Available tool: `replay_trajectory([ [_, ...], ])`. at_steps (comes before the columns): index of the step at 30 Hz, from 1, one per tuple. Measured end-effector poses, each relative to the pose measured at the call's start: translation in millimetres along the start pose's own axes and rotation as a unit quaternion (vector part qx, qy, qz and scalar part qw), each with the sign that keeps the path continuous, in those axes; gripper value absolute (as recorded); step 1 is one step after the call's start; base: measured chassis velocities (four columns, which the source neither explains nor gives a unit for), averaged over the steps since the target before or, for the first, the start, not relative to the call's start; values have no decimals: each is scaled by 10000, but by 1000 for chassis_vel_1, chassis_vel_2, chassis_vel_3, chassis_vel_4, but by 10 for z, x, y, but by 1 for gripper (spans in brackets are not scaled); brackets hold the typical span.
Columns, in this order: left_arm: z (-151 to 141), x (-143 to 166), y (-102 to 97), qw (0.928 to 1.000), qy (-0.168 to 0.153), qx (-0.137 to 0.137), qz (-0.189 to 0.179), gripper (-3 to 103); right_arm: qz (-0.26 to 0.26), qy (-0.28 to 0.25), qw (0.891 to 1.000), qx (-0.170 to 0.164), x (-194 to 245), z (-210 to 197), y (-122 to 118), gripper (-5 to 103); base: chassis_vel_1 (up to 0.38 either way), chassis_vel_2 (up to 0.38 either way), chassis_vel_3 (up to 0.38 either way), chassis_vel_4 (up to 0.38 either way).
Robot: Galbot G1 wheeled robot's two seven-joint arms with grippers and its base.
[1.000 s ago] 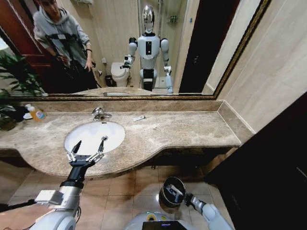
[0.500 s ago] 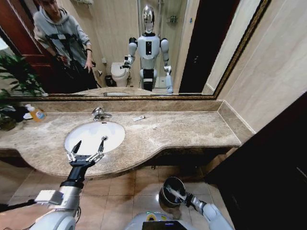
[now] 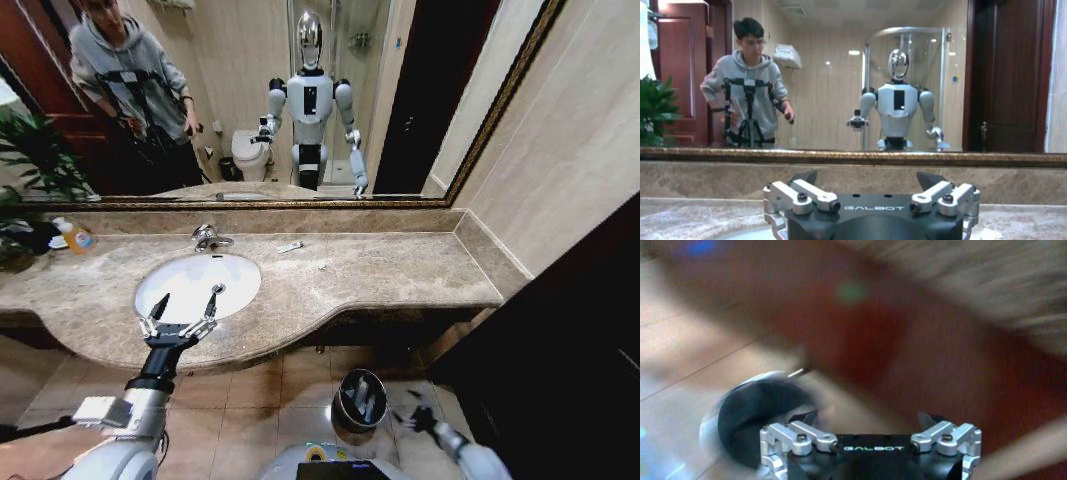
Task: Pick up the trash from the sink and place it in the trash bin.
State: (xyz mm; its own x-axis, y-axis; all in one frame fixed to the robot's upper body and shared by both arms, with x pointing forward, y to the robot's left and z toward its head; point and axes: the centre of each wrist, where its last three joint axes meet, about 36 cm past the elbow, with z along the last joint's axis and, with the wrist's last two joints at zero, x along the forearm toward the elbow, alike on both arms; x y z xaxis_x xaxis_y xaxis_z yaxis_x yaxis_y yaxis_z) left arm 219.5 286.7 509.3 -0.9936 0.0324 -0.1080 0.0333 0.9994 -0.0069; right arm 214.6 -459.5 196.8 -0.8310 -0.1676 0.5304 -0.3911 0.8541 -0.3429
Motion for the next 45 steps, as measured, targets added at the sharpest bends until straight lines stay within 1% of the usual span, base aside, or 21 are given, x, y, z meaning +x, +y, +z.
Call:
replay_trajectory([
  [2, 0, 0, 0, 10000, -1, -1, -1, 100, 769, -273, 9966, -99, 382, -178, -127, 100, 0, 0, 0, 0],
  [3, 0, 0, 0, 10000, -1, -1, -1, 100, 769, -273, 9966, -99, 382, -178, -127, 100, 0, 0, 0, 0],
  [5, 0, 0, 0, 10000, 0, 0, 0, 100, 1307, -568, 9896, -181, 843, -474, -234, 100, 0, 0, 0, 0],
  [7, 0, 0, 0, 10000, -1, 0, 1, 100, 1588, -930, 9828, -176, 1088, -803, -314, 100, 0, 0, 0, 0],
  [9, 0, 0, 0, 10000, -1, 0, -1, 100, 1666, -1084, 9799, -161, 1135, -938, -337, 100, 0, 0, 0, 0],
  [12, 0, 0, 0, 10000, -1, 0, 0, 100, 1869, -2004, 9617, -65, 1078, -1680, -427, 100, 0, 0, 0, 0],
  [13, 0, 0, 0, 10000, -1, 0, 0, 100, 1869, -2004, 9617, -65, 1078, -1680, -427, 100, 0, 0, 0, 0],
  [14, 0, 0, 0, 10000, -1, 0, 0, 100, 1848, -2259, 9564, -70, 983, -1902, -451, 100, 0, 0, 0, 0],
  [16, 0, 0, 0, 10000, 0, 0, 0, 100, 1644, -2710, 9484, -105, 719, -2381, -534, 100, 0, 0, 0, 0],
  [17, 0, 0, 0, 10000, 0, 0, 0, 100, 1644, -2710, 9484, -105, 719, -2381, -534, 100, 0, 0, 0, 0],
  [20, 0, 0, 0, 10000, -1, 0, -1, 100, 1067, -3046, 9463, 167, 373, -2917, -683, 100, 0, 0, 0, 0],
  [22, 0, 0, 0, 10000, 0, 0, 2, 100, 698, -3085, 9482, 302, 167, -3139, -726, 100, 0, 0, 0, 0],
  [23, 0, 0, 0, 10000, 0, 0, 2, 100, 698, -3085, 9482, 302, 167, -3139, -726, 100, 0, 0, 0, 0],
  [27, 0, 0, 0, 10000, 0, 0, -1, 100, -47, -3132, 9468, 731, -392, -3629, -796, 100, 0, 0, 0, 0],
  [29, 0, 0, 0, 10000, -1, 0, -1, 100, -184, -3121, 9459, 863, -546, -3734, -799, 100, 0, 0, 0, 0],
  [31, 0, 0, 0, 10000, -1, 0, 2, 100, -537, -3022, 9458, 1063, -814, -3867, -731, 100, 0, 0, 0, 0],
  [34, 0, 0, 0, 10000, 0, 0, -1, 100, -807, -2928, 9446, 1240, -1056, -3992, -666, 100, 0, 0, 0, 0],
  [35, 0, 0, 0, 10000, 0, 0, -2, 100, -883, -2911, 9411, 1476, -1221, -4077, -641, 100, 0, 0, 0, 0],
  [36, 0, 0, 0, 10000, 0, 0, -2, 100, -883, -2911, 9411, 1476, -1221, -4077, -641, 100, 0, 0, 0, 0],
  [38, 0, 0, 0, 10000, 0, 0, 0, 100, -1045, -2898, 9341, 1804, -1485, -4241, -582, 100, 0, 0, 0, 0],
  [45, 0, 0, 0, 10000, -1, 0, 0, 100, -1544, -2579, 9374, 1760, -1916, -4473, -319, 100, 0, 0, 0, 0],
])
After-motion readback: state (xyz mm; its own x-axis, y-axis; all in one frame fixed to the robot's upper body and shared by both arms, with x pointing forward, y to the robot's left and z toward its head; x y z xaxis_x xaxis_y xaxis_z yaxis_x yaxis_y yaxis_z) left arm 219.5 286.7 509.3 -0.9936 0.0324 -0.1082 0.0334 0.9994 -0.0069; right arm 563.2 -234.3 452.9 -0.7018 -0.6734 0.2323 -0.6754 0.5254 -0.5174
